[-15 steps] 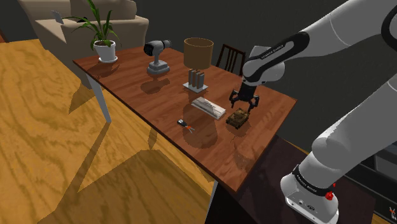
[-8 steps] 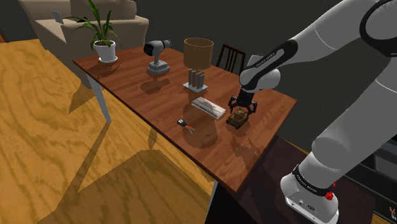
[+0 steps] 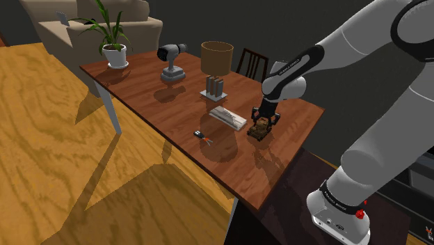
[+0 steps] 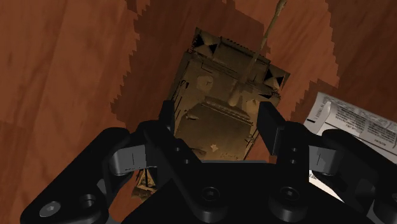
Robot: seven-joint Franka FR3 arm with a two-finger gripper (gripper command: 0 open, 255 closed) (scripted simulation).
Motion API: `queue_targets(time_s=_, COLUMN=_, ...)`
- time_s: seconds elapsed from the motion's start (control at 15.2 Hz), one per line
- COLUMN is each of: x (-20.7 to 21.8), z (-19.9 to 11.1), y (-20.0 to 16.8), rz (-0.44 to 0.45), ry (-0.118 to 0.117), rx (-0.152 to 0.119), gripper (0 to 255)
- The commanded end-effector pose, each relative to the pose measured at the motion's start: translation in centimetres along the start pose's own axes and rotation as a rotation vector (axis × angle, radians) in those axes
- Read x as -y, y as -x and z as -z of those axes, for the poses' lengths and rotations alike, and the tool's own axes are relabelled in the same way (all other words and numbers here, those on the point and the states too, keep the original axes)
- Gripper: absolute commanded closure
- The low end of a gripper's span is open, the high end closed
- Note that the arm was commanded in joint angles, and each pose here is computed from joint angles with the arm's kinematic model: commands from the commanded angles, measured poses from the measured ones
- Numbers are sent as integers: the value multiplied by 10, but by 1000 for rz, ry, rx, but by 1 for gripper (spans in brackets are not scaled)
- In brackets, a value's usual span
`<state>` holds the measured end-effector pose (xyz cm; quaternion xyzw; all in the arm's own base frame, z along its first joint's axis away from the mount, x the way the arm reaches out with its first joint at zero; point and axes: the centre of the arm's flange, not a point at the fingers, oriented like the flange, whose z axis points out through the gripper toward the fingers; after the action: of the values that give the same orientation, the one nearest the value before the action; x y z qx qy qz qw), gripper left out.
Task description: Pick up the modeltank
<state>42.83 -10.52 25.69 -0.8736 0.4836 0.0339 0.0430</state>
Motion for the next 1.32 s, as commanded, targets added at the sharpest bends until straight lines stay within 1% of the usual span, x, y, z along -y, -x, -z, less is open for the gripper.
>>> queue_targets(time_s=0.0, x=-1, z=-2, y=0, rz=-1, ry=2, rx=2, gripper=255)
queue_targets(time_s=0.2, x=0, z=-2, y=0, rz=-1, ry=2, rx=2, gripper=255)
queue_targets(time_s=1.19, x=4, z=77, y=8, rz=-1, ry=2, rx=2, gripper=255)
queue_targets(time_s=1.25, x=4, z=78, y=8, rz=-1, ry=2, rx=2, gripper=255)
